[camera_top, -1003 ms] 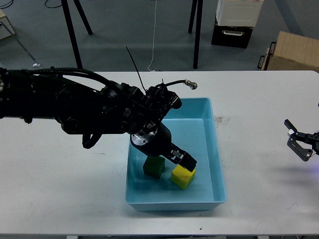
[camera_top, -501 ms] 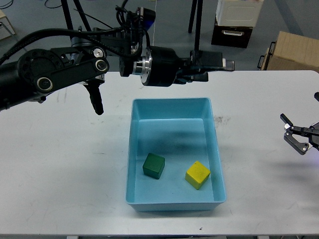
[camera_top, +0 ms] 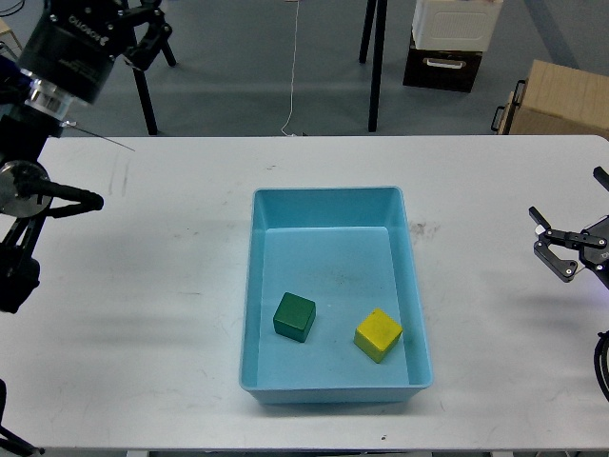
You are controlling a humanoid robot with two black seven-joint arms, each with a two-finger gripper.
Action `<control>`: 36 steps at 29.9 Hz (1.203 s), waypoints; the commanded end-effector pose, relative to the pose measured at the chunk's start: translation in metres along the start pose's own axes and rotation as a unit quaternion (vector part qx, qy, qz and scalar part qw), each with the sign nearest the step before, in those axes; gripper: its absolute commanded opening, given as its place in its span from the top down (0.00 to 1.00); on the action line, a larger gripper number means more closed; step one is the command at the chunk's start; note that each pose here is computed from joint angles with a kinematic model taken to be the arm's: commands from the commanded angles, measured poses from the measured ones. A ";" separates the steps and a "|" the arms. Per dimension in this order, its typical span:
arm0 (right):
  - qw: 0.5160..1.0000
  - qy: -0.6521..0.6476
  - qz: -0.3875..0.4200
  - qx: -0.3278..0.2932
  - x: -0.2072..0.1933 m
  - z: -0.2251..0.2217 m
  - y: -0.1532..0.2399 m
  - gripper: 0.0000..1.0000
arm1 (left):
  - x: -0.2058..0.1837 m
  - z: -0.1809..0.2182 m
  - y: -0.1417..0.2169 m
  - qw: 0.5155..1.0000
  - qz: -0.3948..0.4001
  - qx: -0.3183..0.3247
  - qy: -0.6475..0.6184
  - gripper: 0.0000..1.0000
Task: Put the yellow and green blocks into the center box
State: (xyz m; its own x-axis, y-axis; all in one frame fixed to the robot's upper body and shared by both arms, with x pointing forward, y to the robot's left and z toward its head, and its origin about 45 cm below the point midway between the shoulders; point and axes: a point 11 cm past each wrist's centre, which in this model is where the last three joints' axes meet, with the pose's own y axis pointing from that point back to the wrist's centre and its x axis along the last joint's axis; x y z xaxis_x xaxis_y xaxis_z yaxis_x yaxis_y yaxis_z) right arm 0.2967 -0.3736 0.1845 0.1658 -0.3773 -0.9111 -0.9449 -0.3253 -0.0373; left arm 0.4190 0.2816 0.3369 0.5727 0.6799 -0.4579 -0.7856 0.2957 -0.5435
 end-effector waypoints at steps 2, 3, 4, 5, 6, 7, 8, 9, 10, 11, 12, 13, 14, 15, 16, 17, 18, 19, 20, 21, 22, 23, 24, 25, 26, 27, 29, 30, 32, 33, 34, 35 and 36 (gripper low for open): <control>0.999 -0.026 0.004 0.041 0.006 0.008 0.006 0.00 | 0.000 0.001 0.085 0.990 0.081 -0.089 0.074 0.01; 0.998 -0.030 0.012 0.050 0.010 0.009 0.012 0.00 | -0.002 -0.002 0.103 0.985 0.100 -0.104 0.092 0.01; 0.997 -0.034 0.020 0.059 0.014 0.010 0.020 0.00 | -0.003 -0.002 0.122 0.980 0.118 -0.113 0.109 0.01; 0.997 -0.037 0.023 0.065 0.015 0.011 0.024 0.00 | -0.004 -0.001 0.135 0.978 0.128 -0.117 0.119 0.01; 0.996 -0.043 0.022 0.071 0.015 0.013 0.030 0.00 | -0.007 0.000 0.149 0.974 0.139 -0.121 0.132 0.01; 0.995 -0.051 0.024 0.076 0.015 0.017 0.037 0.00 | -0.010 -0.001 0.163 0.970 0.151 -0.121 0.145 0.01; 0.995 -0.057 0.027 0.080 0.015 0.021 0.043 0.00 | -0.011 -0.003 0.176 0.968 0.163 -0.116 0.153 0.01; 0.994 -0.061 0.025 0.083 0.012 0.025 0.049 0.00 | -0.013 -0.005 0.190 0.965 0.177 -0.107 0.160 0.01; 0.994 -0.065 0.025 0.084 0.010 0.028 0.054 0.00 | -0.016 -0.010 0.200 0.963 0.187 -0.096 0.167 0.01; 0.994 -0.070 0.024 0.082 0.007 0.033 0.059 0.00 | -0.020 -0.019 0.210 0.961 0.196 -0.076 0.178 0.01; 0.994 -0.075 0.023 0.080 0.004 0.039 0.063 0.00 | -0.024 -0.027 0.218 0.959 0.205 -0.060 0.189 0.01; 0.993 -0.082 0.027 0.077 0.004 0.047 0.070 0.00 | -0.029 -0.037 0.229 0.953 0.216 -0.045 0.206 0.01; 0.993 -0.087 0.028 0.076 0.003 0.052 0.073 0.00 | -0.033 -0.045 0.239 0.947 0.229 -0.037 0.223 0.01; 0.993 -0.091 0.028 0.075 0.001 0.055 0.076 0.00 | -0.040 -0.055 0.247 0.940 0.237 -0.027 0.245 0.01; 0.992 -0.093 0.028 0.075 0.000 0.057 0.078 0.00 | -0.048 -0.065 0.250 0.934 0.238 -0.020 0.267 0.00; 0.992 -0.093 0.028 0.075 -0.001 0.057 0.079 0.00 | -0.057 -0.076 0.254 0.926 0.242 -0.010 0.289 0.00; 0.992 -0.092 0.026 0.076 -0.002 0.056 0.079 0.00 | -0.065 -0.085 0.257 0.920 0.245 -0.004 0.306 0.00; 0.993 -0.091 0.028 0.076 -0.001 0.056 0.080 0.00 | -0.070 -0.090 0.261 0.915 0.250 0.002 0.316 0.00; 0.992 -0.091 0.029 0.077 -0.001 0.055 0.081 0.00 | -0.073 -0.093 0.265 0.913 0.253 0.006 0.321 0.00; 0.992 -0.090 0.031 0.078 0.000 0.055 0.082 0.00 | -0.076 -0.096 0.264 0.911 0.252 0.009 0.325 0.00; 0.992 -0.089 0.031 0.079 0.000 0.054 0.082 0.00 | -0.077 -0.097 0.264 0.911 0.251 0.011 0.328 0.00; 0.992 -0.088 0.032 0.081 0.000 0.052 0.083 0.00 | -0.078 -0.097 0.264 0.911 0.250 0.011 0.328 0.00; 0.992 -0.089 0.033 0.081 0.001 0.053 0.084 0.00 | -0.078 -0.097 0.263 0.911 0.248 0.010 0.328 0.00; 0.992 -0.089 0.036 0.081 0.001 0.053 0.087 0.00 | -0.079 -0.095 0.260 0.912 0.244 0.008 0.329 0.00; 0.992 -0.090 0.038 0.081 0.002 0.054 0.089 0.00 | -0.081 -0.093 0.258 0.913 0.240 0.006 0.330 0.00; 0.992 -0.089 0.040 0.083 0.002 0.054 0.090 0.00 | -0.082 -0.092 0.257 0.914 0.237 0.004 0.330 0.00; 0.992 -0.088 0.038 0.084 0.002 0.052 0.090 0.00 | -0.083 -0.091 0.257 0.914 0.237 0.004 0.331 0.00; 0.992 -0.087 0.038 0.086 0.001 0.051 0.090 0.00 | -0.083 -0.092 0.257 0.913 0.236 0.005 0.331 0.00; 0.992 -0.083 0.039 0.090 0.001 0.046 0.091 0.00 | -0.086 -0.094 0.256 0.912 0.235 0.008 0.335 0.00; 0.992 -0.081 0.039 0.091 0.001 0.045 0.092 0.00 | -0.088 -0.097 0.256 0.911 0.234 0.011 0.339 0.00; 0.992 -0.079 0.039 0.092 0.001 0.043 0.092 0.00 | -0.090 -0.099 0.256 0.910 0.233 0.013 0.342 0.00; 0.992 -0.078 0.041 0.093 0.001 0.043 0.094 0.00 | -0.092 -0.100 0.255 0.910 0.231 0.015 0.345 0.00; 0.992 -0.077 0.042 0.094 0.001 0.042 0.095 0.00 | -0.093 -0.101 0.255 0.909 0.230 0.016 0.346 0.00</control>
State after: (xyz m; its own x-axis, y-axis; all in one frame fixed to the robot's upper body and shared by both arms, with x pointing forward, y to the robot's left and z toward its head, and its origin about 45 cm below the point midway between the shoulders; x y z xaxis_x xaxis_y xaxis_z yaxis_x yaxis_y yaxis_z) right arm 0.1973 -0.3648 0.1614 0.0564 -0.2463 -0.9675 -0.9908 -0.1335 -0.0238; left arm 0.1900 0.2323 0.1698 0.1817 0.1660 -0.9692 -0.9810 0.0988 -0.1669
